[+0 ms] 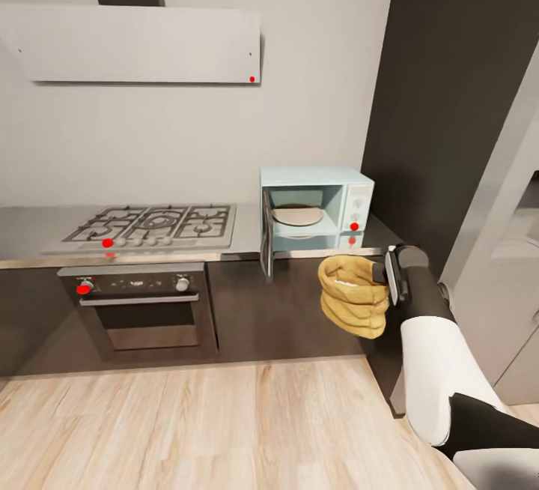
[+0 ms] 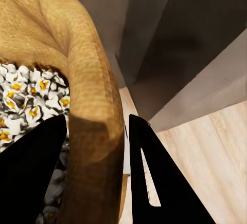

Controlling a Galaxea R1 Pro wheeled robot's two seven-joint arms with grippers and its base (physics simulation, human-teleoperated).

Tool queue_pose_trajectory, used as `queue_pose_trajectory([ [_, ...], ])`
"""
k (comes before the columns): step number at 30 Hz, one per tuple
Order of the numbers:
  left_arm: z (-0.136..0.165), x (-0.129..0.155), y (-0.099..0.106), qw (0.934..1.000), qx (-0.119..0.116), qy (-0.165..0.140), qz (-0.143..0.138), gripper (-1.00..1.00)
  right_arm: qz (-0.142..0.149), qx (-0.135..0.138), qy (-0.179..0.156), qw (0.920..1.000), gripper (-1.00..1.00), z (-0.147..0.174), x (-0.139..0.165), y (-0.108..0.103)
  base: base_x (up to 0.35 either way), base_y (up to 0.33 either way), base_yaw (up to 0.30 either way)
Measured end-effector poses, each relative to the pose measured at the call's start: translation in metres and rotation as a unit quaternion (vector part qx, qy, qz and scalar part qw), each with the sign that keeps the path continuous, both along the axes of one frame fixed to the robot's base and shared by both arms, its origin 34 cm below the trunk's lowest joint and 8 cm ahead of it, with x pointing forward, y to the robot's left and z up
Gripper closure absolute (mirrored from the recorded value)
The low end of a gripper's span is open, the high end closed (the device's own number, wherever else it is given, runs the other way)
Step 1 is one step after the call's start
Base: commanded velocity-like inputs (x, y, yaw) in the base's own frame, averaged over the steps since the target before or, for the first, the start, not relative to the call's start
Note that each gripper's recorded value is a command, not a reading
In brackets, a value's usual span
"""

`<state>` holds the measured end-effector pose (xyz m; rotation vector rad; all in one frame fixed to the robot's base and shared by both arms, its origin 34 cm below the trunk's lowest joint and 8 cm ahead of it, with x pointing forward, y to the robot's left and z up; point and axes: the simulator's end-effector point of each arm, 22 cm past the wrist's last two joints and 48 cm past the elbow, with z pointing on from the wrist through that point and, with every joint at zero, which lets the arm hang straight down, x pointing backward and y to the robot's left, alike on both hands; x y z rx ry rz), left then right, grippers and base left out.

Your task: In the kitchen, take the popcorn bag from the countertop, put it into the microwave, and heat it until the popcorn is cooked so the cooked popcorn ends up inside the bag.

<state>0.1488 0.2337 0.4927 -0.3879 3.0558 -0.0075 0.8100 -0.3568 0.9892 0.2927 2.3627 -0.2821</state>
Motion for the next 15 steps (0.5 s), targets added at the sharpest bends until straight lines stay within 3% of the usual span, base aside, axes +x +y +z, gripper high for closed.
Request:
queue_pose_trajectory([
  [3,0.000,0.000,0.000,1.0000,0.000,0.000,0.000,-1.00,0.002,0.004,0.001,1.0000,1.00,-0.001,0.000,0.003,0.191,0.000,0.000],
  [10,0.000,0.000,0.000,1.0000,0.000,0.000,0.000,-1.00,0.008,0.008,0.005,0.9999,1.00,-0.003,0.000,0.012,0.014,0.000,0.000],
  [15,0.000,0.000,0.000,1.0000,0.000,0.000,0.001,-1.00,0.047,-0.043,-0.011,0.9979,1.00,0.021,0.011,0.035,0.000,0.000,0.000],
])
